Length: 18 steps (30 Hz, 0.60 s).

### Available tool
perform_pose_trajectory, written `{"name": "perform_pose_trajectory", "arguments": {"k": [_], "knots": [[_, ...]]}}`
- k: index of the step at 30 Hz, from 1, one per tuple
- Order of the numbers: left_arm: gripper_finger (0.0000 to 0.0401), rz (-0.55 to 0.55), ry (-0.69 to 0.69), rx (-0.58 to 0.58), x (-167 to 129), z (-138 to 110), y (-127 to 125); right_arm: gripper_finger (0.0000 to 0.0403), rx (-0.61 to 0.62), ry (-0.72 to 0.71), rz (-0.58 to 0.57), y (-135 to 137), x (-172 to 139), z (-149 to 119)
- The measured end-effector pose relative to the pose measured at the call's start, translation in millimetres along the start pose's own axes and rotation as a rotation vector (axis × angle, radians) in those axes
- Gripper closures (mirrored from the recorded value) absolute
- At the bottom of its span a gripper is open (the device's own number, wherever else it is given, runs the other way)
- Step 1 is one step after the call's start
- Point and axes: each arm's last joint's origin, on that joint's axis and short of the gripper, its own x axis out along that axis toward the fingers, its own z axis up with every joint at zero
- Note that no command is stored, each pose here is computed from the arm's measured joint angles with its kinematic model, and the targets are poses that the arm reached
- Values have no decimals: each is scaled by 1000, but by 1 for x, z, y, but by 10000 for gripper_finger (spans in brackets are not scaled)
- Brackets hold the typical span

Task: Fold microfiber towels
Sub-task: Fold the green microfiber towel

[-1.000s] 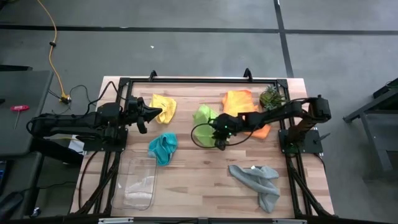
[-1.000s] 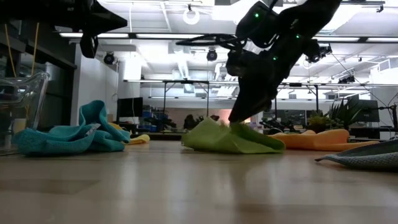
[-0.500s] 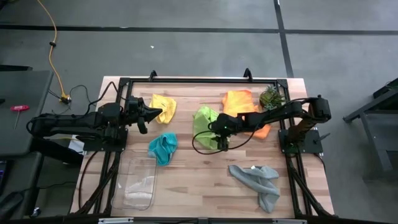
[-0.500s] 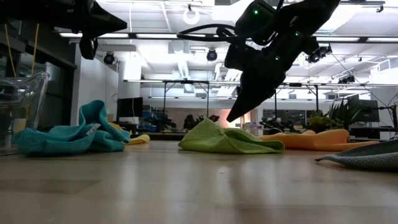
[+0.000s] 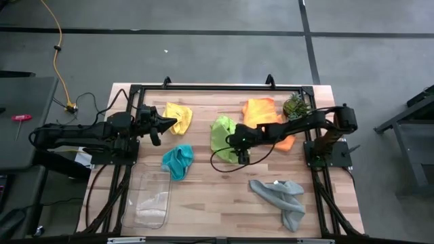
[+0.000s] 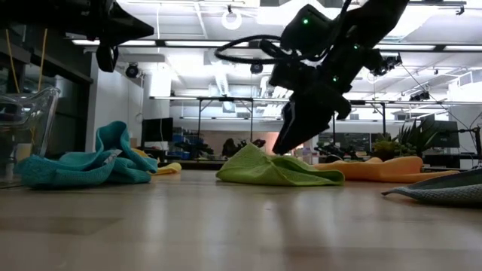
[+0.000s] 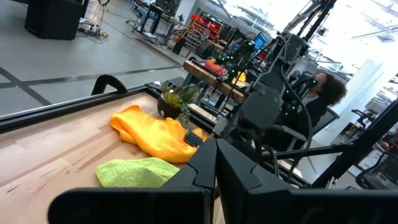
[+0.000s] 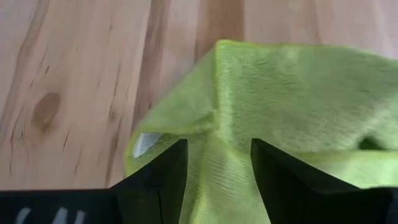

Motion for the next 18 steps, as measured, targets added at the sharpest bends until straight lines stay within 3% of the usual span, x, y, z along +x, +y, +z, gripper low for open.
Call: {"name": "perform_pose_trajectory", "arguments": {"k": [6, 18], "knots": [[401, 3, 6, 1, 0, -1, 0, 234, -19, 29, -53, 1, 10, 15], [401, 11, 23, 5, 0, -2, 1, 234, -61, 146, -65, 0, 11, 10]]}}
